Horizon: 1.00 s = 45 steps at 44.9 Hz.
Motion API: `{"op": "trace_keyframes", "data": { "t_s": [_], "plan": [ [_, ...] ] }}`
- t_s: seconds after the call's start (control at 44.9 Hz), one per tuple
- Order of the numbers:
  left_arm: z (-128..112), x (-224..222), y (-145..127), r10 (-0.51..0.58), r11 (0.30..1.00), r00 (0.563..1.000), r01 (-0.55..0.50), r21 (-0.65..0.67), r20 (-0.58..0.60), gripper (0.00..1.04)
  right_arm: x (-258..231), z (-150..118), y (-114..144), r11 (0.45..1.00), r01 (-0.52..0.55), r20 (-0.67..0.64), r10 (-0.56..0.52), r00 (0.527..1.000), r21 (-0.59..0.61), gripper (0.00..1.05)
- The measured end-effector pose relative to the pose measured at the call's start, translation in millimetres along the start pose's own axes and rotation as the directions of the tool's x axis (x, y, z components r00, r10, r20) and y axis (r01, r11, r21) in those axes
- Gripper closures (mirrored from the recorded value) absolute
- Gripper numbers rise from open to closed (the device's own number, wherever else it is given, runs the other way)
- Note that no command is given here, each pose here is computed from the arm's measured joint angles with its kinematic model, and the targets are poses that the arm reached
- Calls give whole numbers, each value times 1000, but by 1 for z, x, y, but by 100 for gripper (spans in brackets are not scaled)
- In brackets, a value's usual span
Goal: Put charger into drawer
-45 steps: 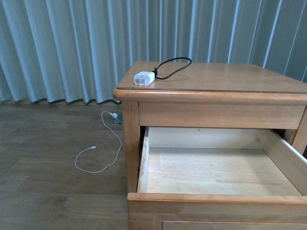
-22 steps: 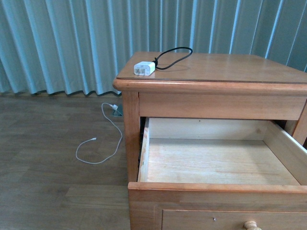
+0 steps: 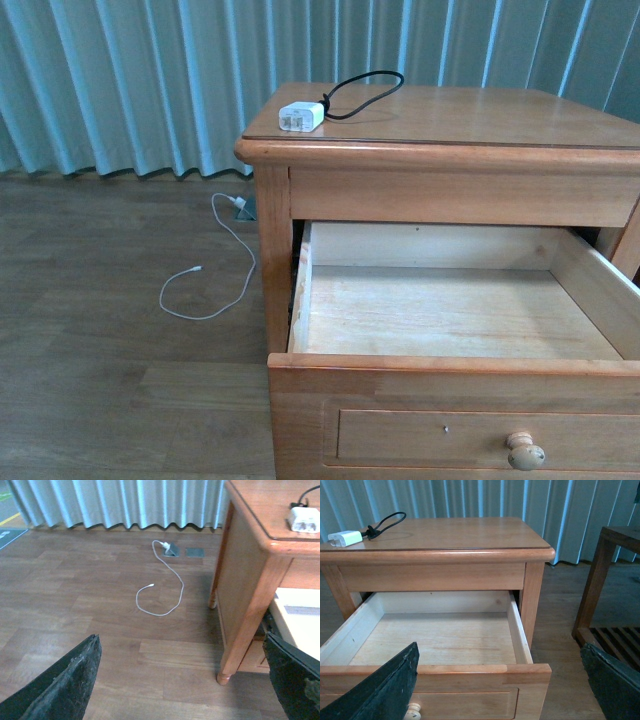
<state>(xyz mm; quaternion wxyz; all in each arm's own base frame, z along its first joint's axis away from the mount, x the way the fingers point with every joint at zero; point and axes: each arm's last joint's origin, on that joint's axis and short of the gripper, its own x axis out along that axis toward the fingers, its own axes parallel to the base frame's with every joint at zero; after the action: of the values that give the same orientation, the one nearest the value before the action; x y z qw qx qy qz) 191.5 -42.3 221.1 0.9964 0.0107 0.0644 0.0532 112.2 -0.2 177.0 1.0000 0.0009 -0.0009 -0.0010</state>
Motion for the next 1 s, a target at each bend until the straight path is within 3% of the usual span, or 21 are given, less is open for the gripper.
{"op": "trace_keyframes", "data": {
  "t_s": [0.111, 0.29, 0.423, 0.668, 1.002],
  "plan": [
    [24, 37, -24, -86, 994, 996, 86, 65, -7, 6, 0, 0, 0, 1000, 0, 0, 0, 1000, 0, 8],
    [53, 96, -68, -143, 985, 989, 140, 104, 21, 6, 0, 0, 0, 1000, 0, 0, 0, 1000, 0, 8],
    [64, 132, -99, -172, 980, 985, 168, 105, 31, 6, 0, 0, 0, 1000, 0, 0, 0, 1000, 0, 8],
    [62, 198, -149, -157, 983, 988, 155, 103, 14, 6, 0, 0, 0, 1000, 0, 0, 0, 1000, 0, 8],
    [43, 251, -180, -133, 988, 991, 134, 78, -16, 6, 0, 0, 0, 1000, 0, 0, 0, 1000, 0, 8]
  ]
}}
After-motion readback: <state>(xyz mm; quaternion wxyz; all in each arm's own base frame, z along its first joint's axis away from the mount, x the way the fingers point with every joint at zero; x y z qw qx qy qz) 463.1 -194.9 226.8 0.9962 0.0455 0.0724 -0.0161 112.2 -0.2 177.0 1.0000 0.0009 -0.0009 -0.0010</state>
